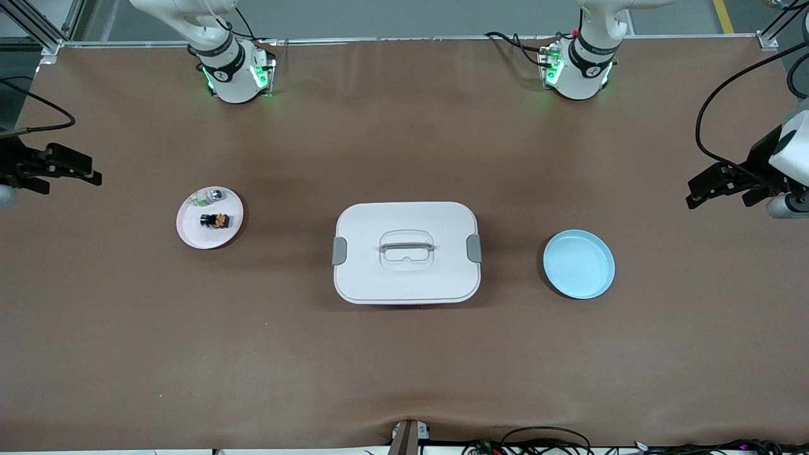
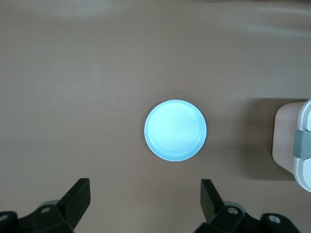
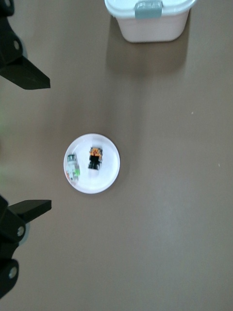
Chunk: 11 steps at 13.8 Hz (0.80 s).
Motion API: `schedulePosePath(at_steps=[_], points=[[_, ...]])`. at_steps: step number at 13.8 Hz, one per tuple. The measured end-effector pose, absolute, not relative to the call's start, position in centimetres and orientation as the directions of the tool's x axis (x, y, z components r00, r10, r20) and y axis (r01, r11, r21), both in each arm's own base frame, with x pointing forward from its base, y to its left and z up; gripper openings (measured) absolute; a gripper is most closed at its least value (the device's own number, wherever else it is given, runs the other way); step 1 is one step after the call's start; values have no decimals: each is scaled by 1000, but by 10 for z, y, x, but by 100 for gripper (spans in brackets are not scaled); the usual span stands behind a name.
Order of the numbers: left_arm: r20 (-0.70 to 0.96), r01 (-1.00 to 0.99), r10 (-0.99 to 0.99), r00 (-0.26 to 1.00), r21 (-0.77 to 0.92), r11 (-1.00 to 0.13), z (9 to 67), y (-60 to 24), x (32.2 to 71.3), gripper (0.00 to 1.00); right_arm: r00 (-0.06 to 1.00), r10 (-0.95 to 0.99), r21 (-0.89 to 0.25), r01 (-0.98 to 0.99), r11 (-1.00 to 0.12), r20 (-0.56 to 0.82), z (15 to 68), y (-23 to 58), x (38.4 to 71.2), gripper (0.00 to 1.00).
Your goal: Transfer orange switch to right arm and place
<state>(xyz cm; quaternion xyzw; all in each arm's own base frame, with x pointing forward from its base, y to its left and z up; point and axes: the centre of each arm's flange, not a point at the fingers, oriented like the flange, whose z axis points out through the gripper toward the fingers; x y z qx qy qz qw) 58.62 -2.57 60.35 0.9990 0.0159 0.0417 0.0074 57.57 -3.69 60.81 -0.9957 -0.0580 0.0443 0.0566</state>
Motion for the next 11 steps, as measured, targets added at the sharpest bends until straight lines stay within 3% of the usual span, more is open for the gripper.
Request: schedulePosePath(at_steps=[11], points=[[88,29,30,996,17,-999,606,-27,586,100,988,117,-50,112,-992,-103,647,-44,560,100]])
